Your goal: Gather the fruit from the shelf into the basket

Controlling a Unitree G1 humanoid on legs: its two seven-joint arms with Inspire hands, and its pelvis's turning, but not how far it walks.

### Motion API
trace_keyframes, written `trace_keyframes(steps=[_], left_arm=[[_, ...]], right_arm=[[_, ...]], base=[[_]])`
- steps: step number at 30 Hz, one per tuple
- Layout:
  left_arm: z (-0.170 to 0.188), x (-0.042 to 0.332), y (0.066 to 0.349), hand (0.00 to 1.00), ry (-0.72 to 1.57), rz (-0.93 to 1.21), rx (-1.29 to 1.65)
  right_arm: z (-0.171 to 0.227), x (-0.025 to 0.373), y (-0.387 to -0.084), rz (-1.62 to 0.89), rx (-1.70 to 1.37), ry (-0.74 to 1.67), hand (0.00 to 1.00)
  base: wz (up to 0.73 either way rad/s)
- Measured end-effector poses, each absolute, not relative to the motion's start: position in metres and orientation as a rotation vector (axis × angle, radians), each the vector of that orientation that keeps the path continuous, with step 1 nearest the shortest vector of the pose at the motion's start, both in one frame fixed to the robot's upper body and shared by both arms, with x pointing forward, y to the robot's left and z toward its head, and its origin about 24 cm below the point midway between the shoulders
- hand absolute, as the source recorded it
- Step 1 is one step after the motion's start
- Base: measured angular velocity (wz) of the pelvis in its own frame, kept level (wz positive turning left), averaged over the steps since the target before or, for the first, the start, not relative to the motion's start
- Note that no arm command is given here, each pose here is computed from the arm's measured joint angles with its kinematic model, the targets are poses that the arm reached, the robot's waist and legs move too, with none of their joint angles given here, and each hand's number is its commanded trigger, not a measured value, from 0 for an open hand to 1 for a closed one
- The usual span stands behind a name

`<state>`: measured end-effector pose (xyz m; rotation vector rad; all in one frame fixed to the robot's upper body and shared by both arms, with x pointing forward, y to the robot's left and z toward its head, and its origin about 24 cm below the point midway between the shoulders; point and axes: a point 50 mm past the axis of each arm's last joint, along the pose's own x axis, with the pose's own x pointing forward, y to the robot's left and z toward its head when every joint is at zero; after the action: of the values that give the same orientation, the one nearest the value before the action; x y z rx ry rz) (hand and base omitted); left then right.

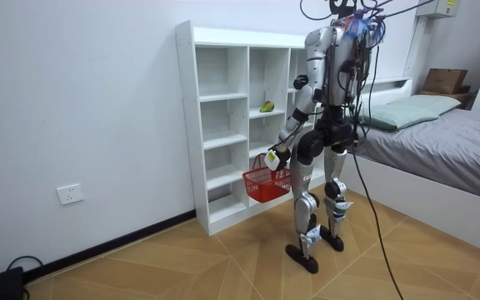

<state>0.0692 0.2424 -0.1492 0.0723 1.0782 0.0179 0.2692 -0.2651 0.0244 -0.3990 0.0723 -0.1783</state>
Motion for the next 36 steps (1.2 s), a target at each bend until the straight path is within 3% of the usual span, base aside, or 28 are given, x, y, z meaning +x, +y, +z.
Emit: trace_keyframes(steps=[2,3,5,6,19,36], left_arm=[[-0.149,0.071,0.242,1.0,1.074,0.015,0.073],[-0.149,0.071,0.242,1.0,1.074,0.015,0.073],[-0.149,0.073,0.242,1.0,1.07,0.013,0.073],[-0.149,0.073,0.242,1.0,1.07,0.013,0.073],[-0.149,0.073,0.242,1.0,1.07,0.013,0.074],[-0.148,0.075,0.242,1.0,1.065,0.012,0.075]], right_arm=[[0.025,0.27,-0.265,-0.177,-0.399,0.069,0.4],[0.025,0.27,-0.265,-0.176,-0.4,0.069,0.55],[0.026,0.27,-0.265,-0.175,-0.405,0.068,0.97],[0.026,0.271,-0.265,-0.177,-0.407,0.065,1.0],[0.042,0.278,-0.274,-0.202,-0.46,0.023,1.0],[0.038,0.282,-0.255,-0.105,-0.468,0.015,1.0]], base=[[0.0],[0.0],[0.0],[0.0],[0.0],[0.0]])
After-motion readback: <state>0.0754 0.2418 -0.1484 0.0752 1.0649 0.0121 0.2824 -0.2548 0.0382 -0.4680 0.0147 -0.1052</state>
